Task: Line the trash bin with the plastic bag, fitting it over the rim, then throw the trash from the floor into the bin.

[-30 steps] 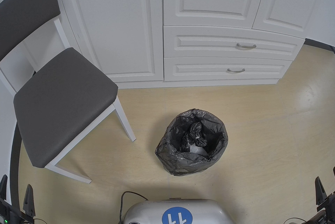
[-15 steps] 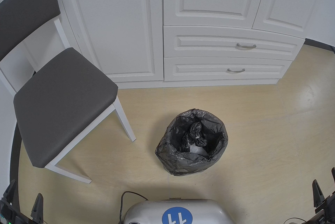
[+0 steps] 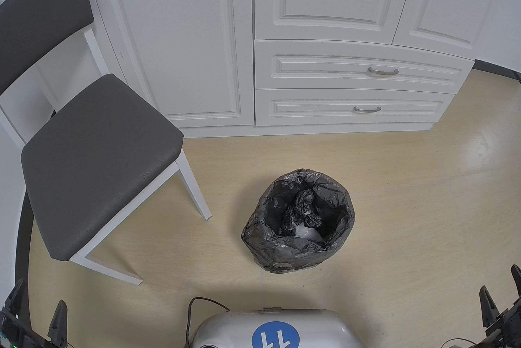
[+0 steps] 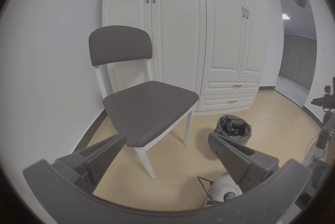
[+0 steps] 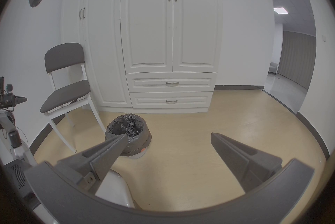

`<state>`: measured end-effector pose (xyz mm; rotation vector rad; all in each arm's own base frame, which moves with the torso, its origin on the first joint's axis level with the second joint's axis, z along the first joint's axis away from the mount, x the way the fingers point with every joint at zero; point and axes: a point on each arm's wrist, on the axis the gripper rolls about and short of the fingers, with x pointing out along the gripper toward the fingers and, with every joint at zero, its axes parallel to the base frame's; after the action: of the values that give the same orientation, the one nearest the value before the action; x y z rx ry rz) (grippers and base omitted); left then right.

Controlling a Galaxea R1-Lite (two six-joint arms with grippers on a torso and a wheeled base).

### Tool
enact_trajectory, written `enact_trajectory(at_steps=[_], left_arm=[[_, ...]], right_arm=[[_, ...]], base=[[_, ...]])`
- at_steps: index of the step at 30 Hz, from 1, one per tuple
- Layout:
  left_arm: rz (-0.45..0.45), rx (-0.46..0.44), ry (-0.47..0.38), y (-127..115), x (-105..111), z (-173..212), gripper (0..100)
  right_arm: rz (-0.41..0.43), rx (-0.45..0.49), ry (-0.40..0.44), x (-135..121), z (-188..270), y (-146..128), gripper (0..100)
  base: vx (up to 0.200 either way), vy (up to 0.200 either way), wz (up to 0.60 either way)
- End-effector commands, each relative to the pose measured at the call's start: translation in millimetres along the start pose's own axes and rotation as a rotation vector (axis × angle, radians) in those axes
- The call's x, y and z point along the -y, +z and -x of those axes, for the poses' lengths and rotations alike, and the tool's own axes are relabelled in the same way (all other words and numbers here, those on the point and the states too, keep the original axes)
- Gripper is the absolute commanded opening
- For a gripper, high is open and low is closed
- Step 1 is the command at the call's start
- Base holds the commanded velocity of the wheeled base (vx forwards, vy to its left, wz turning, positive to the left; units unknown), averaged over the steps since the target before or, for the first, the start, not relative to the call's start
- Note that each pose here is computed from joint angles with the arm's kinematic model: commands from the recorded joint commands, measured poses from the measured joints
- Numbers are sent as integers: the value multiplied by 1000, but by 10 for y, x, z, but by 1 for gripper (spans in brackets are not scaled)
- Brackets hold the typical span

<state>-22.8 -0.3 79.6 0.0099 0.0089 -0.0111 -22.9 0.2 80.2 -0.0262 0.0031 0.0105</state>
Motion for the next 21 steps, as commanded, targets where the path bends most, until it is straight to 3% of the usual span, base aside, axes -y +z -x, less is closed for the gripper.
enact_trajectory(at_steps=[1, 21], left_arm=[[-1, -3, 0, -45, 0, -1, 100], [-4, 0, -4, -46, 2, -1, 100]], right_arm=[[-5, -1, 0, -1, 0, -49, 100], [-20, 0, -4, 0, -2, -50, 100]], base=[[0, 0, 0], [0, 0, 0]])
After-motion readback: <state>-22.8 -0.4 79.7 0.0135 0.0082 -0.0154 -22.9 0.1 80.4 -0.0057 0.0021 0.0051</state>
